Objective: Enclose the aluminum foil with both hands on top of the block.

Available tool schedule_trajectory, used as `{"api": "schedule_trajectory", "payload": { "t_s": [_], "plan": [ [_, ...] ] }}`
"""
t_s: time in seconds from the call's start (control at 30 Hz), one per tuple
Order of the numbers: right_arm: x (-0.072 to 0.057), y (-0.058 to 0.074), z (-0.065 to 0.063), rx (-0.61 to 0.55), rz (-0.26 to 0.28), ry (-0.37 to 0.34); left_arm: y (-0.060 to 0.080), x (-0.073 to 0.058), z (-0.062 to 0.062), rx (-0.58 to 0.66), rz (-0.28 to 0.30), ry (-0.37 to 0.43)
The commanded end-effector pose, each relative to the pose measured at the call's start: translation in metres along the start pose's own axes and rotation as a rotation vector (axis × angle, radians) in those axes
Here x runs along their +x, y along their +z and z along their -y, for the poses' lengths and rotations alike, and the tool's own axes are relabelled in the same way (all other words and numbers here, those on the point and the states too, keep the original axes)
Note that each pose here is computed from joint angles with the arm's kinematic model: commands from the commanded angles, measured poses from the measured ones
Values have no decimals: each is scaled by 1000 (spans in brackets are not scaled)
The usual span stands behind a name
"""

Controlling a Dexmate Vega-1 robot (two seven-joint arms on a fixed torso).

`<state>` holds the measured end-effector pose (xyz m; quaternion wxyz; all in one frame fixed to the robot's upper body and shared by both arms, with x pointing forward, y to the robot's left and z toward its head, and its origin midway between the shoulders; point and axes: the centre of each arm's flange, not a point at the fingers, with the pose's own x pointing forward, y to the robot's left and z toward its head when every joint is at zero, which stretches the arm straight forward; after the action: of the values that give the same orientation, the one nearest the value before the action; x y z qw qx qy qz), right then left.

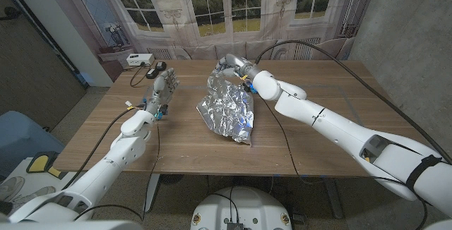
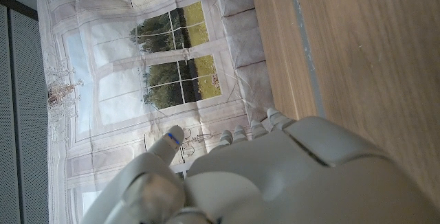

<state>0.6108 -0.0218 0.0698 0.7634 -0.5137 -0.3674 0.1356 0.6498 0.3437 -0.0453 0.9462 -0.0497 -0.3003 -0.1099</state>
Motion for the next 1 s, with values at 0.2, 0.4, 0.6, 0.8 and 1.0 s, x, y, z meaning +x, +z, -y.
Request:
{"api": "schedule_trajectory", "payload": {
  "t_s": [0.2,0.4,0.6,0.8,1.0],
  "plan": [
    [15,16,-32,-123,49,45,-4,8,-5,-9,-4,6],
    [18,16,-34,-132,51,56,-4,10,-6,-11,-5,7],
    [21,14,-33,-137,47,73,-5,12,-7,-12,-6,7],
    [22,12,-33,-142,38,91,-5,13,-6,-10,-5,7],
    [21,10,-32,-150,21,116,-6,14,-4,-11,-6,4]
  ]
}}
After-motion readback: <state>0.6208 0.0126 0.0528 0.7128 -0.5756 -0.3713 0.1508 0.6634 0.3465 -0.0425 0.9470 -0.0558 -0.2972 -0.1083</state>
